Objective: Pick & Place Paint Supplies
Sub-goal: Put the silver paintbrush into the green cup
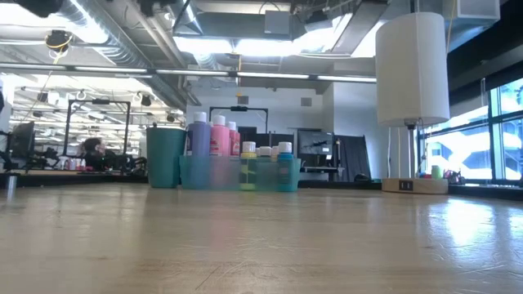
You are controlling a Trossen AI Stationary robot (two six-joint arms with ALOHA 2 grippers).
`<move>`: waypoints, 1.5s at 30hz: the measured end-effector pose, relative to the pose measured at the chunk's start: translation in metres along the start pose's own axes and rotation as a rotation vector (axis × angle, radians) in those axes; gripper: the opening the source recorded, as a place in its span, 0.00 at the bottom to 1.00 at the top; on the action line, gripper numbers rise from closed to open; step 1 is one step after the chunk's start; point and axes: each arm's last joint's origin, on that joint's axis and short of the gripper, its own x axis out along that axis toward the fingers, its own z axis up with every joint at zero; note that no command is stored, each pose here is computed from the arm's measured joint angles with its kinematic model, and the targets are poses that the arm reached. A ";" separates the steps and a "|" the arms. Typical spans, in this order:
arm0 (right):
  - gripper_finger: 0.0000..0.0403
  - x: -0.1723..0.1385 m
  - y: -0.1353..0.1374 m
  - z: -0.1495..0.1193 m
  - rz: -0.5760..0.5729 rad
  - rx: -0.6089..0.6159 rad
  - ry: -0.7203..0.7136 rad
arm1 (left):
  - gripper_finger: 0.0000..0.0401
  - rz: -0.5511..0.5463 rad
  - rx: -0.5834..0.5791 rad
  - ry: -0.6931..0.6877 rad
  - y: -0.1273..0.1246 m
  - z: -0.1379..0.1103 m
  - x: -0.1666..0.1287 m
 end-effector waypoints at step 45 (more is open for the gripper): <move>0.36 0.024 -0.018 0.010 -0.082 -0.053 0.008 | 0.03 0.342 -0.095 -0.099 0.100 -0.111 -0.018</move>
